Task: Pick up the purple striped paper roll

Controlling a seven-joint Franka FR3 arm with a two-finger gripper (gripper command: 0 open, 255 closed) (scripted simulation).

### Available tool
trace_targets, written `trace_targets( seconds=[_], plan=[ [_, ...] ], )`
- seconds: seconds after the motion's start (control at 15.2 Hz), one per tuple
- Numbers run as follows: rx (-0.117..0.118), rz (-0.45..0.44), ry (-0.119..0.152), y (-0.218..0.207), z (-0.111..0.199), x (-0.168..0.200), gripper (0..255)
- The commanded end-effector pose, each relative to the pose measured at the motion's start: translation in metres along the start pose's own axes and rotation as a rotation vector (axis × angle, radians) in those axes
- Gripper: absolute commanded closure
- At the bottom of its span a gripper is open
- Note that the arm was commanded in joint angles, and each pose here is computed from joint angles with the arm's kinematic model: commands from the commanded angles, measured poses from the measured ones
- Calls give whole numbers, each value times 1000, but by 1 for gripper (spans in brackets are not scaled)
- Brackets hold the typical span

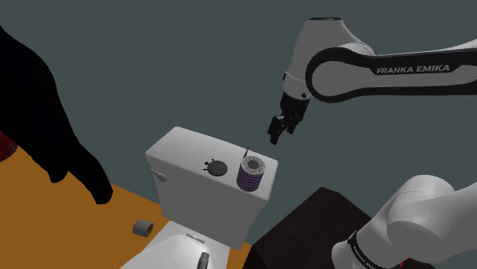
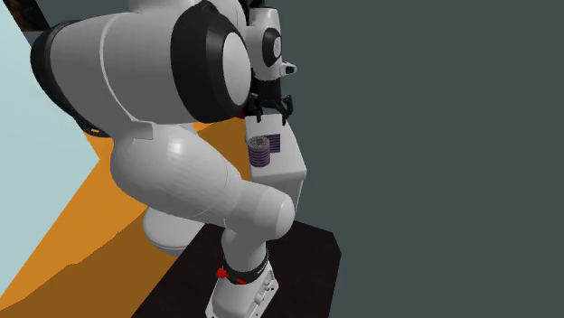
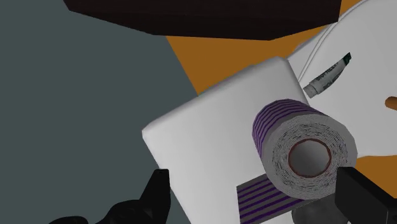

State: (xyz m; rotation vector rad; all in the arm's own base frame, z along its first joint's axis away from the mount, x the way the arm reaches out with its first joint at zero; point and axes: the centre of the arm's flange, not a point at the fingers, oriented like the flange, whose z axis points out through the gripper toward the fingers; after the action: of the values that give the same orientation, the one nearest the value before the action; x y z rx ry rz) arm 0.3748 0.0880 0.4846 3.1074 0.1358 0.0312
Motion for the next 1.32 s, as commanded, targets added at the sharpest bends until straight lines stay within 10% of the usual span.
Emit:
trace_targets(
  seconds=[0.0, 1.19, 1.25],
  plan=[
    [10, -6, 0, -13, 18, 14, 0],
    [49, -32, -9, -68, 145, 64, 0],
    [49, -32, -9, -68, 144, 63, 255]
  ],
)
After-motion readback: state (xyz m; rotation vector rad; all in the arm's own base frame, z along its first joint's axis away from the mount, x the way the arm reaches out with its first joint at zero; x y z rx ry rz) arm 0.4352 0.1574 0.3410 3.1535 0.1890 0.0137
